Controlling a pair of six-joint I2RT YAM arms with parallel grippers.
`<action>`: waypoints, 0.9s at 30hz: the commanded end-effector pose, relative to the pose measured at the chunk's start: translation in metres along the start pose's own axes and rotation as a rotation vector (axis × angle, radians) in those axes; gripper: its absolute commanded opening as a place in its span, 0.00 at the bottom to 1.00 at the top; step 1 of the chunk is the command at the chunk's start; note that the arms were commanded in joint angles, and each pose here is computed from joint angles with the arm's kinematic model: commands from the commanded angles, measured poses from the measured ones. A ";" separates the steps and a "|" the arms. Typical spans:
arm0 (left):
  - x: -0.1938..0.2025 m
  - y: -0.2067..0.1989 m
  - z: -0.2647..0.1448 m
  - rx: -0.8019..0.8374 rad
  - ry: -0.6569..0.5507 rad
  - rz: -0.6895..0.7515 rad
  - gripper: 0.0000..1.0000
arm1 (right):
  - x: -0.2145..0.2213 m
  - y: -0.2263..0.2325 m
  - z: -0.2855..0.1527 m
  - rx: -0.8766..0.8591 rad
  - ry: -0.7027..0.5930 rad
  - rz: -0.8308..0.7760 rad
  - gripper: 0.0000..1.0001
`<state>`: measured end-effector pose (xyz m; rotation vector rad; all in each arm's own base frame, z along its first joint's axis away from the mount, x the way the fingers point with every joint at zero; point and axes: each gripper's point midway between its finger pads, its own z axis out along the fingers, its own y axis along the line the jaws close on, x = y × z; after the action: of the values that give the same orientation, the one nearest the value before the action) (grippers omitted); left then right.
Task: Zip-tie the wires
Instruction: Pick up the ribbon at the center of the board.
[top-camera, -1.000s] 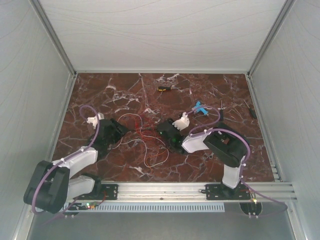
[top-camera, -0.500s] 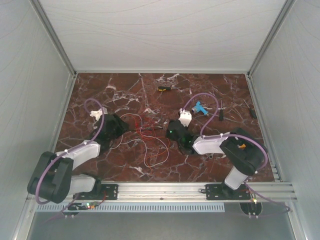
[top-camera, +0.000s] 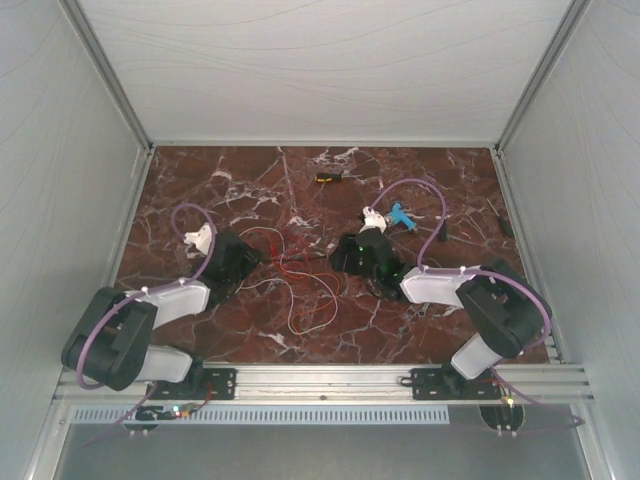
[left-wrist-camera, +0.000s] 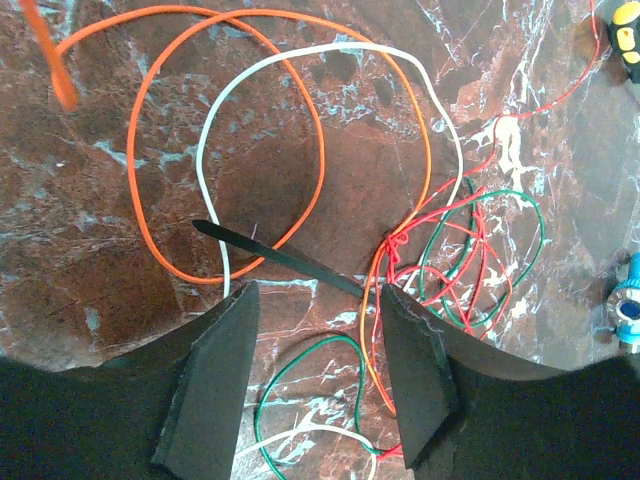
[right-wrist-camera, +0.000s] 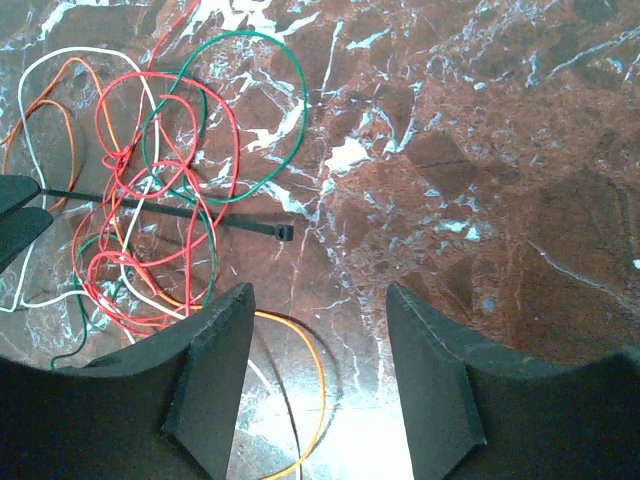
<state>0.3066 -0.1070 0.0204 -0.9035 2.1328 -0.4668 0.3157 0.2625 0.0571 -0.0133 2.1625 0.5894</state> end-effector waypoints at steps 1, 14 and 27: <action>-0.011 -0.011 0.005 0.017 -0.066 -0.115 0.51 | -0.008 0.010 0.001 -0.087 -0.010 0.064 0.53; -0.008 0.014 0.024 -0.070 -0.121 -0.132 0.39 | -0.014 0.009 -0.002 -0.115 0.005 0.059 0.53; -0.011 0.012 0.035 -0.050 -0.150 -0.065 0.00 | 0.005 0.020 0.006 -0.256 0.096 0.147 0.53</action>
<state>0.3324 -0.0945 0.0011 -1.0387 1.9861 -0.4009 0.3160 0.2723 0.0607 -0.0240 2.1804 0.8352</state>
